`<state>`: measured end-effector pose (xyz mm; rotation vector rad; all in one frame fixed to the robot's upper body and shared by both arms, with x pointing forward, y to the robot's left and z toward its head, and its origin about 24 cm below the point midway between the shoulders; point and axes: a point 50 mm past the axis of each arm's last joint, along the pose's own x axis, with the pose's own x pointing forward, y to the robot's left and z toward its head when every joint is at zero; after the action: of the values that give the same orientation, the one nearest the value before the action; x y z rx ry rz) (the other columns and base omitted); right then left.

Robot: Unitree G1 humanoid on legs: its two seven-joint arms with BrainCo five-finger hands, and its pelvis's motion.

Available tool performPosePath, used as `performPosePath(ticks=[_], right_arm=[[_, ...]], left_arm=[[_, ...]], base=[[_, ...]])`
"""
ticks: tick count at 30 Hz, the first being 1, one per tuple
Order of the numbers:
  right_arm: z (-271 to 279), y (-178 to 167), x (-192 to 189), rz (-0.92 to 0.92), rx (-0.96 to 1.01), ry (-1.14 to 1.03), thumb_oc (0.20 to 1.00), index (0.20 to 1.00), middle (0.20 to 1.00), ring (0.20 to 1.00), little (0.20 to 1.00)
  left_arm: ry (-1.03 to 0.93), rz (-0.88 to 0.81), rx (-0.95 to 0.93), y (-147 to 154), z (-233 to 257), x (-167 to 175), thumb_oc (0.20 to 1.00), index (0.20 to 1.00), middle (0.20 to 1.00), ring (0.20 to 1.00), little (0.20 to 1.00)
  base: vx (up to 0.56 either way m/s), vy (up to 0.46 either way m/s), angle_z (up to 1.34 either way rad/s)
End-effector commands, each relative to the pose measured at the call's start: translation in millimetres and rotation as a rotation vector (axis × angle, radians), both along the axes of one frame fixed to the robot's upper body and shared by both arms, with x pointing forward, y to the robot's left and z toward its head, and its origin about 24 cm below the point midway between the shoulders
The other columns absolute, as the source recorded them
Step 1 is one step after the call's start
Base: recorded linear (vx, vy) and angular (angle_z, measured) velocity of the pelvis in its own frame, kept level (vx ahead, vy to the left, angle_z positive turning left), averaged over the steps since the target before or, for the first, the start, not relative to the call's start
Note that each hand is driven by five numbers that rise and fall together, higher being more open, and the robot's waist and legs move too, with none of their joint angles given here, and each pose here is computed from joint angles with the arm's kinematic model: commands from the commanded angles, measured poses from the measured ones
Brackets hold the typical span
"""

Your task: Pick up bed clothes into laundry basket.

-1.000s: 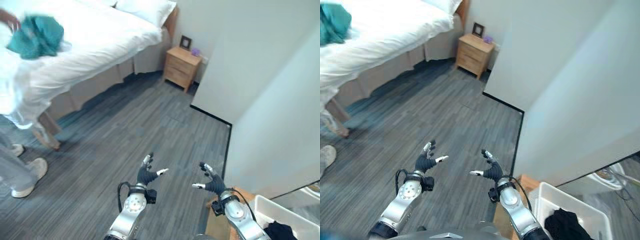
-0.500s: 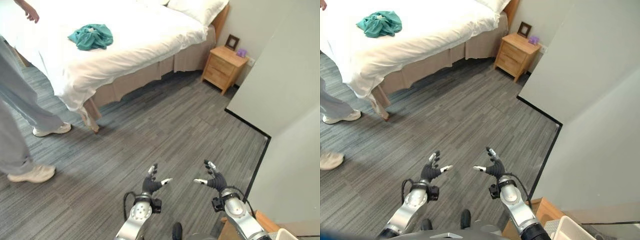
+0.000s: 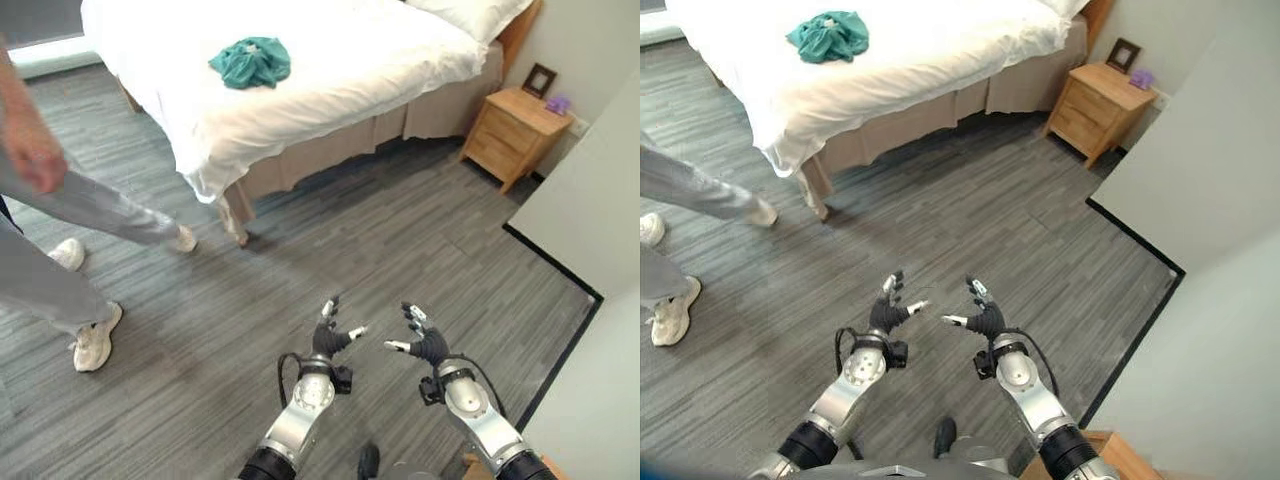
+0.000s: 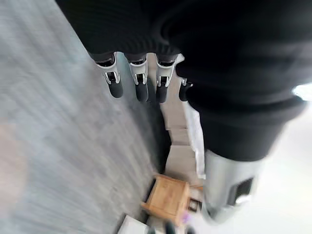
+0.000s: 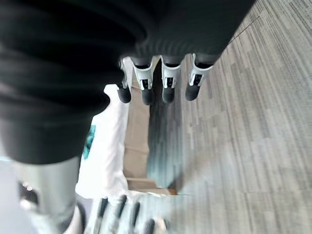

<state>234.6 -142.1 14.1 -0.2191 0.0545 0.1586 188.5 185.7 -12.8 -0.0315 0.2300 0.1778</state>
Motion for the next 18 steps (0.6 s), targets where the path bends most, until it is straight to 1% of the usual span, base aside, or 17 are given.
performPosePath(ticks=[1, 2, 3, 4, 6, 7, 11, 14, 18], right_arm=[[14.0, -26.2, 21.6, -0.083, -0.133, -0.098, 1.000, 1.000, 1.000, 1.000, 1.000], [12.6, -30.8, 22.5, -0.100, -0.153, -0.092, 1.000, 1.000, 1.000, 1.000, 1.000], [10.0, -32.7, 21.8, -0.107, -0.165, -0.076, 1.000, 1.000, 1.000, 1.000, 1.000], [5.5, -32.3, 20.5, -0.096, -0.185, -0.052, 1.000, 1.000, 1.000, 1.000, 1.000], [1.6, -28.9, 21.2, -0.074, -0.212, -0.031, 1.000, 1.000, 1.000, 1.000, 1.000], [-1.4, -24.4, 23.6, -0.060, -0.230, -0.019, 1.000, 1.000, 1.000, 1.000, 1.000], [-2.0, -14.9, 29.6, -0.043, -0.220, -0.018, 1.000, 1.000, 1.000, 1.000, 1.000], [-1.9, -1.8, 37.5, -0.015, -0.210, -0.016, 1.000, 1.000, 1.000, 1.000, 1.000], [-4.2, 3.9, 41.1, -0.010, -0.195, -0.004, 1.000, 1.000, 1.000, 1.000, 1.000]], left_arm=[[-0.179, -0.042, 0.146, 32.1, 36.3, 19.2, 1.000, 1.000, 1.000, 1.000, 1.000], [-0.193, -0.059, 0.173, 31.3, 39.8, 22.4, 0.868, 0.868, 0.868, 0.868, 0.868], [-0.197, -0.058, 0.171, 30.8, 40.6, 22.5, 0.918, 0.918, 0.918, 0.918, 0.918], [-0.168, -0.055, 0.166, 30.1, 34.5, 18.7, 1.000, 1.000, 1.000, 1.000, 1.000], [-0.123, -0.030, 0.175, 36.6, 27.0, 14.7, 1.000, 1.000, 1.000, 1.000, 1.000], [-0.110, -0.038, 0.209, 39.4, 26.2, 18.3, 1.000, 1.000, 1.000, 1.000, 1.000], [-0.114, -0.059, 0.262, 46.9, 32.1, 25.6, 1.000, 1.000, 1.000, 1.000, 1.000], [-0.115, -0.083, 0.341, 54.5, 38.5, 33.6, 1.000, 1.000, 1.000, 1.000, 1.000], [-0.112, -0.110, 0.371, 54.5, 40.1, 38.9, 1.000, 1.000, 1.000, 1.000, 1.000]], base=[[0.15, 0.317, 0.36], [0.17, 0.366, 0.76], [0.25, 0.367, 0.69], [0.31, 0.392, 0.53], [0.36, 0.391, 0.21], [0.28, 0.301, 0.02], [0.26, 0.260, 0.16], [0.31, 0.383, 0.49], [0.25, 0.141, 0.58]])
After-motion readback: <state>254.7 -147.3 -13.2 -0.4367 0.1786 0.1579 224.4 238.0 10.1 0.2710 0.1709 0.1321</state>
